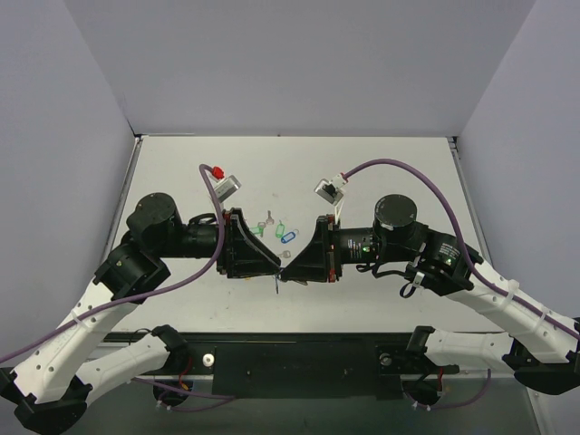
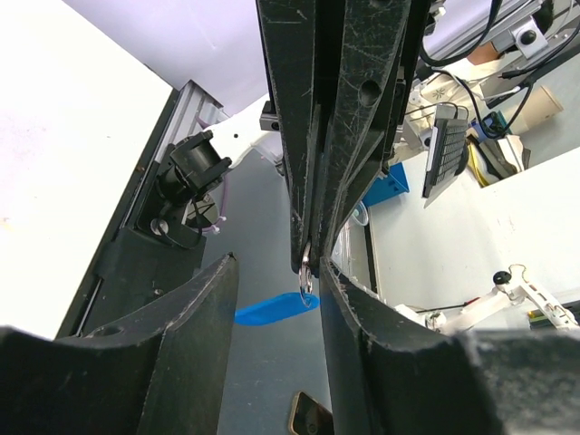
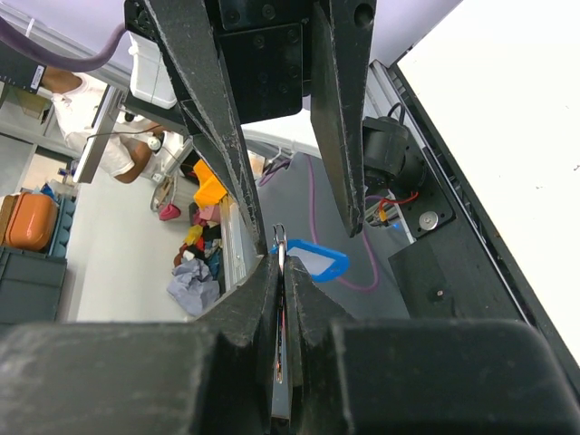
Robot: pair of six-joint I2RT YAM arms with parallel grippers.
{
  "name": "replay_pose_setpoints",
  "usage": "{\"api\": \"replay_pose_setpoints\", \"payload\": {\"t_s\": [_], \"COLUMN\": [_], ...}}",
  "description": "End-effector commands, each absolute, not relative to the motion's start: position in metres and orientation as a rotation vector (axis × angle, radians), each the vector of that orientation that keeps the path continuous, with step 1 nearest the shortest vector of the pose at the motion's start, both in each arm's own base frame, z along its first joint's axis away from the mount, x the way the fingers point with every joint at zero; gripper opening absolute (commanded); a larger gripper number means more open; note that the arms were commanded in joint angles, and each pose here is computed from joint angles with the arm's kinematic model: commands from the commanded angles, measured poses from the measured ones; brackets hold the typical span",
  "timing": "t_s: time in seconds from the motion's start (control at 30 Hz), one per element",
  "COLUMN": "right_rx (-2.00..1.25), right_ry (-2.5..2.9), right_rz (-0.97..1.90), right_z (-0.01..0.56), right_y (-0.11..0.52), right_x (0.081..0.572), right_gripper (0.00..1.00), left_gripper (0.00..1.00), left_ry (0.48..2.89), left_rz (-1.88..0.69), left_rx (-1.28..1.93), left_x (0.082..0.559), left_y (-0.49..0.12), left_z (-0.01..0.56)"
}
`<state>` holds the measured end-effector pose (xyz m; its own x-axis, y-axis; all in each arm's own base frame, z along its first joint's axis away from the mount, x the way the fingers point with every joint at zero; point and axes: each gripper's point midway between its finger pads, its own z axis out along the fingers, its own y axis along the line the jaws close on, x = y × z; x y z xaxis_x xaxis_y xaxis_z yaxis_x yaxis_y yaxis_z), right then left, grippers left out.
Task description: Remove the keys from the keyring
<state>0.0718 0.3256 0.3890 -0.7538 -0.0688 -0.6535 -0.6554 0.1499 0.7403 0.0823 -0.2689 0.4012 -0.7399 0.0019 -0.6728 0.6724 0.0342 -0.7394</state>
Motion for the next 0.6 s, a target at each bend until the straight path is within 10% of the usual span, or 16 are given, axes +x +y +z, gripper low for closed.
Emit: {"api": "replay_pose_setpoints", "payload": {"t_s": [0.0,0.3,0.57], "right_rx": [-0.713,-0.713,-0.71], "right_ry": [1.873,1.875,1.866], "right_rz": [1.681,1.681,1.692], "right_z": [0.4082,0.4065,0.4069], "right_y": [0.3227,0.3235,0.3242], "right_x": [0.0662,0.0663,0.0663], "right_gripper": [0.0,0.0,0.0], "left_gripper": [0.48,0.41,0.0], "left_ry": [1.742,1.758,1.76], "left_rz": [-1.726,-1.707,-1.711], "left_rx": [0.712,0.7,0.696], "left_x": [0.0778,0.08,0.0806], "left_y": [-0.2625,-0.2612,-0.262], "left_z": [0.4204,0.4183,0.4171]}}
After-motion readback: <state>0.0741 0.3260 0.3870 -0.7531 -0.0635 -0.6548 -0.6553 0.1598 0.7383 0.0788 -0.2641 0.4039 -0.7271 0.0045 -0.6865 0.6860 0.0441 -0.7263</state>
